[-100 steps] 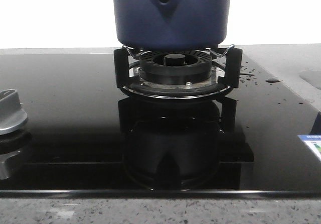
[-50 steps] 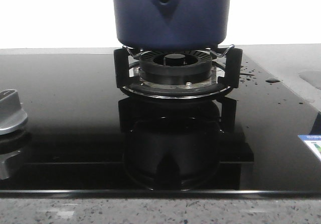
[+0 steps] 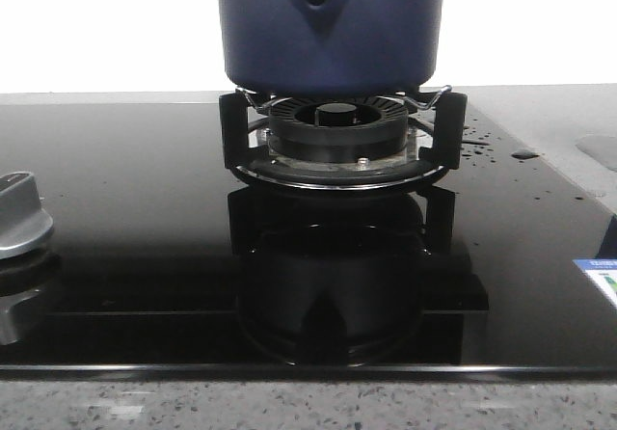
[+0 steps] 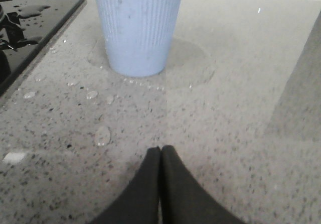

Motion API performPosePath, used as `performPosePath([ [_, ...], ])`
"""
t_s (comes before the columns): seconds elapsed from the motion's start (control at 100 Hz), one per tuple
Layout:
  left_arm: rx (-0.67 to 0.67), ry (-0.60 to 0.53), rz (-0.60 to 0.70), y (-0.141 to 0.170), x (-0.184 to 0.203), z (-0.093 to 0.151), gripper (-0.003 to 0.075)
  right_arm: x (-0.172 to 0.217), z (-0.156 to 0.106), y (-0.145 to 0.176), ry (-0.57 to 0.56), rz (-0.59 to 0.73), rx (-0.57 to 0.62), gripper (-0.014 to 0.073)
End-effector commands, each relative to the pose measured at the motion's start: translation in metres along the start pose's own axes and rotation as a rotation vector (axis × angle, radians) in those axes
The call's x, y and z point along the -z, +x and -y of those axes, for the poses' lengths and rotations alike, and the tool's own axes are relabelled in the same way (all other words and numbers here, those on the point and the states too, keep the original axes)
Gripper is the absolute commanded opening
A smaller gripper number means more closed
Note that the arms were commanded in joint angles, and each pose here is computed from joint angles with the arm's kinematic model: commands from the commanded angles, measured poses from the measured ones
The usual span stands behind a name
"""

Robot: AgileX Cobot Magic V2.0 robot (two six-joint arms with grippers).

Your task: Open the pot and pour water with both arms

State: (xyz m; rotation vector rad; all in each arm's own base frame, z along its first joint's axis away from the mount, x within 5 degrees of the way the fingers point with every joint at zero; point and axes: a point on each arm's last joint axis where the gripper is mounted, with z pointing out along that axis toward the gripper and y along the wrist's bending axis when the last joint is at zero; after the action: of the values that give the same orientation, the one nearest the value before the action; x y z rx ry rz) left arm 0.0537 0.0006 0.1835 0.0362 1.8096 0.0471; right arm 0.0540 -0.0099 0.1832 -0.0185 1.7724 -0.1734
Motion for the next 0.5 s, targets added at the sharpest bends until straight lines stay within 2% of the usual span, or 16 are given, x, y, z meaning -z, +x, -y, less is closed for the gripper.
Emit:
performPosePath([
  [0.0, 0.014, -0.001, 0.030, 0.010, -0.003, 0.001, -0.0020, 0.000, -0.004, -0.006, -0.026, 0.143, 0.043, -0.0071],
  [0.09, 0.014, -0.001, 0.031, 0.010, -0.003, 0.001, -0.0020, 0.003, -0.007, -0.018, -0.076, 0.266, -0.051, -0.0071],
  [0.21, -0.079, -0.030, 0.039, 0.009, -0.002, -0.002, -0.0020, 0.008, -0.010, -0.032, -0.123, 0.437, -0.111, -0.0071],
  [0.34, -0.082, -0.031, 0.039, 0.009, -0.002, -0.002, -0.0020, 0.017, -0.011, -0.047, -0.162, 0.617, -0.123, -0.0071],
  [0.49, -0.078, -0.029, 0.045, 0.008, -0.002, -0.002, -0.0020, 0.016, -0.011, -0.045, -0.157, 0.595, -0.123, -0.0071],
])
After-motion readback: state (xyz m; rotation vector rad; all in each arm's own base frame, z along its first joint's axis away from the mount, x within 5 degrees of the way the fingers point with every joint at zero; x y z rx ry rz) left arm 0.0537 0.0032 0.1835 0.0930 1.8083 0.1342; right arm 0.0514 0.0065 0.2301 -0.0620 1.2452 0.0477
